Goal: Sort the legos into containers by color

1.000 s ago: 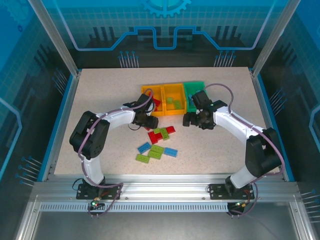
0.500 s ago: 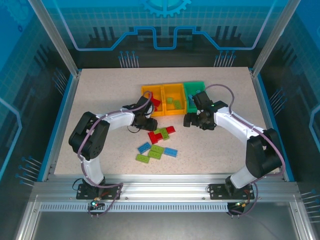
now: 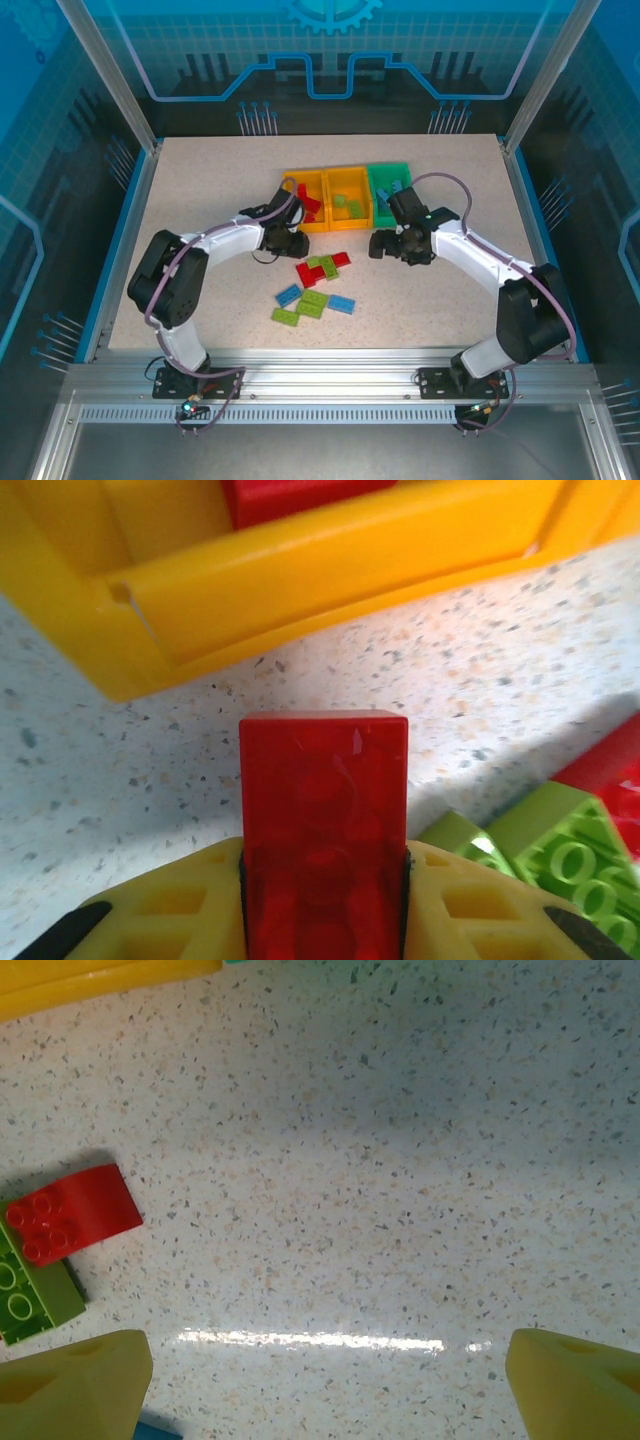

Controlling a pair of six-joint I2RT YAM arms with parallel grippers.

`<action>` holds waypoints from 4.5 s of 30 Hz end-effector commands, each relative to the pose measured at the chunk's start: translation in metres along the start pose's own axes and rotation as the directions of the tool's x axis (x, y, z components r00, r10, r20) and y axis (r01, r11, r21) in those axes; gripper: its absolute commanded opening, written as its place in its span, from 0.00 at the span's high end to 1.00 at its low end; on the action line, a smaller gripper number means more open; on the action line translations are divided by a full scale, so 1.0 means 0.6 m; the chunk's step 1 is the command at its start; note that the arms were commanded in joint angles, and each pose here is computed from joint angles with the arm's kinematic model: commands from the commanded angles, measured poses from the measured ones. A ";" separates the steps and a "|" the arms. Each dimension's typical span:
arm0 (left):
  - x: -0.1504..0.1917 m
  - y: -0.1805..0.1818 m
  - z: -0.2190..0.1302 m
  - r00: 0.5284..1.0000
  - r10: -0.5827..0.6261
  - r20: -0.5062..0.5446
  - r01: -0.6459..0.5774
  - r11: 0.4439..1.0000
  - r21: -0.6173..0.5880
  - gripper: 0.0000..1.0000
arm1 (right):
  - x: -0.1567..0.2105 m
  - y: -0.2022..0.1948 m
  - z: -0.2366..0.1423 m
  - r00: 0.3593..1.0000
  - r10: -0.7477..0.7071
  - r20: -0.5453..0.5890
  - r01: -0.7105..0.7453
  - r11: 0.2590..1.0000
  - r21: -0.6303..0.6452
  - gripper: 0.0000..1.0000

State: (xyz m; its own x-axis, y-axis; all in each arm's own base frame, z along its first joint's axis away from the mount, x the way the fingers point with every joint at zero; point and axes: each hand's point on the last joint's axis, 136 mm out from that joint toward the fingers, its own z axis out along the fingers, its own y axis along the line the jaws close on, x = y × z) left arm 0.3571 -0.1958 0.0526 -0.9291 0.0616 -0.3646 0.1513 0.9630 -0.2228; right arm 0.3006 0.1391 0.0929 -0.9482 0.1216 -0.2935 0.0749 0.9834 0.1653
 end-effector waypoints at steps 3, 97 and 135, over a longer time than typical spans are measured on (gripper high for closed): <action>-0.090 -0.034 -0.091 0.989 0.008 0.149 -0.012 0.999 0.030 0.72 | 0.018 0.055 0.010 0.992 -0.124 0.018 0.125 0.991 -0.044 0.08; 0.026 0.117 -0.097 0.916 -0.366 0.166 0.371 0.928 -0.004 0.01 | -0.226 0.383 0.028 0.977 -0.152 0.153 0.181 0.962 -0.204 0.71; 0.155 0.006 -0.097 0.990 -0.083 0.115 0.052 0.966 0.252 0.01 | -0.042 0.267 -0.041 0.684 -0.713 0.158 0.729 0.654 -0.203 0.17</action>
State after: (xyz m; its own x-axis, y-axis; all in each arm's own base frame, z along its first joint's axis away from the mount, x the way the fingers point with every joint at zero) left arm 0.2522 -0.1686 0.0675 -0.8971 -0.0032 -0.4418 0.2065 0.8809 -0.4258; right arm 0.3559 0.2958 0.1637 -0.7994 -0.3880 -0.4586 -0.5203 0.8289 0.2057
